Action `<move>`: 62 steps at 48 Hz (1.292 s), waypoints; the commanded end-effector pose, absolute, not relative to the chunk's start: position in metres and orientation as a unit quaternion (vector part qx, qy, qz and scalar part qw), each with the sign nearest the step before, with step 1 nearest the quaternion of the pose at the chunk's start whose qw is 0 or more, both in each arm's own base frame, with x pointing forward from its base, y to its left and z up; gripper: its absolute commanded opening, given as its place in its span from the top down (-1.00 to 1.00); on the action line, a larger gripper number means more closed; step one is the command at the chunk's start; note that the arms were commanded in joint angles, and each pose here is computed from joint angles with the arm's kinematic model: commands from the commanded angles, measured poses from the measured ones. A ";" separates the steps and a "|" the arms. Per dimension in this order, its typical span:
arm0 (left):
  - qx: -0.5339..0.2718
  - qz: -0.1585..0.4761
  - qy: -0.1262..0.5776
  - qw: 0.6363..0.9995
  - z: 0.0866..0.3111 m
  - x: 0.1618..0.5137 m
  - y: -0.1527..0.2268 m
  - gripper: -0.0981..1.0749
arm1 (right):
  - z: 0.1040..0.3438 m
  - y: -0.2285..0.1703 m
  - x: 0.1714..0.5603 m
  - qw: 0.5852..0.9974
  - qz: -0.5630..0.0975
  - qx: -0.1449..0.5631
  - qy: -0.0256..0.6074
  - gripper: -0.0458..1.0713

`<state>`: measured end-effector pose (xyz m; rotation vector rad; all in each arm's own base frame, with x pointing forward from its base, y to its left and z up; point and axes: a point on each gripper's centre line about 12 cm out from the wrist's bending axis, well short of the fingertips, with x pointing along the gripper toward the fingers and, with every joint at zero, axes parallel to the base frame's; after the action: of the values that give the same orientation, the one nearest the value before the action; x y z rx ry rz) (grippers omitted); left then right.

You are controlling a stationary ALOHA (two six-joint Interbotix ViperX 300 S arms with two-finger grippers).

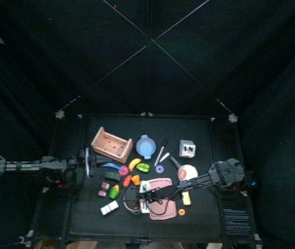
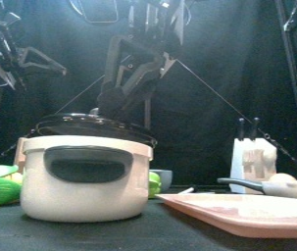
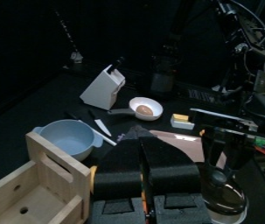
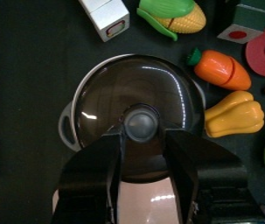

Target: Place pot lid on pot

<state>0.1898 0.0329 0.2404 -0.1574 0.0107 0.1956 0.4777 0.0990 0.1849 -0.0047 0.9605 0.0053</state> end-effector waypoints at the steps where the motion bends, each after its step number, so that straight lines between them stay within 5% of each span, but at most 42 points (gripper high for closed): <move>1: -0.078 0.098 -0.008 0.992 0.249 0.192 0.034 0.87 | 0.207 0.099 0.483 0.900 0.005 0.002 0.437 -0.12; 62: -0.077 0.098 -0.005 0.992 0.246 0.191 0.034 0.87 | 0.200 0.103 0.487 0.885 -0.002 0.003 0.466 -0.12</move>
<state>0.1895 0.0332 0.2407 -0.1574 0.0090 0.1970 0.4837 0.1015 0.1777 -0.0037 1.0160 -0.0107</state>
